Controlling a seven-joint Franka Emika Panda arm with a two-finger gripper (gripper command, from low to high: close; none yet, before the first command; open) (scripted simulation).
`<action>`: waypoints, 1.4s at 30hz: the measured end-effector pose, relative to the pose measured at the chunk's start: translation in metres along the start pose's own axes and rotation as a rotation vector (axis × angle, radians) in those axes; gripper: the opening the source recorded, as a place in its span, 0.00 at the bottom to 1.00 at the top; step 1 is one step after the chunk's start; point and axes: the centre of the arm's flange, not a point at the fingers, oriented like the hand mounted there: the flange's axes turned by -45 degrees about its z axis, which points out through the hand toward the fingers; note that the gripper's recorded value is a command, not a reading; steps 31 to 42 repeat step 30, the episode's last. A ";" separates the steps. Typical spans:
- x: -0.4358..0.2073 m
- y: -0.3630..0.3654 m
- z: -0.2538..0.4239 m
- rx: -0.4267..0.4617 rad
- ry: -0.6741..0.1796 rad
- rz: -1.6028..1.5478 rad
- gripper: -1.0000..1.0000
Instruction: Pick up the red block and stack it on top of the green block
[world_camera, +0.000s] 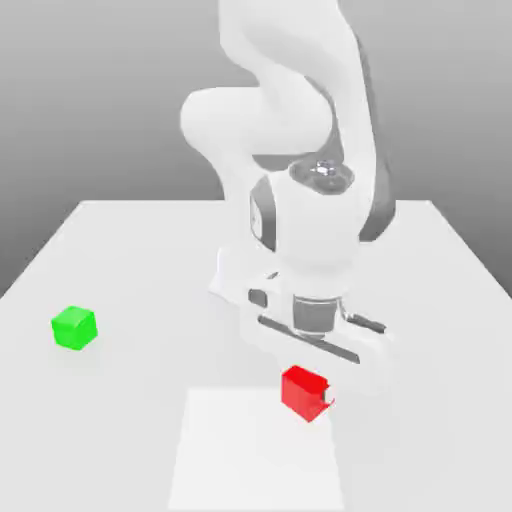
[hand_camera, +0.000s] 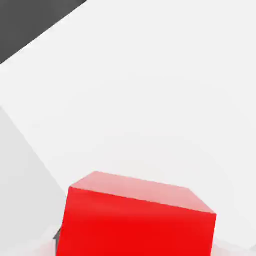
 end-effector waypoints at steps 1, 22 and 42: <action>0.001 0.003 -0.004 -0.003 0.001 -0.014 0.00; 0.057 0.424 -0.028 -0.001 -0.002 0.609 0.00; 0.056 0.425 0.022 0.000 -0.002 0.609 1.00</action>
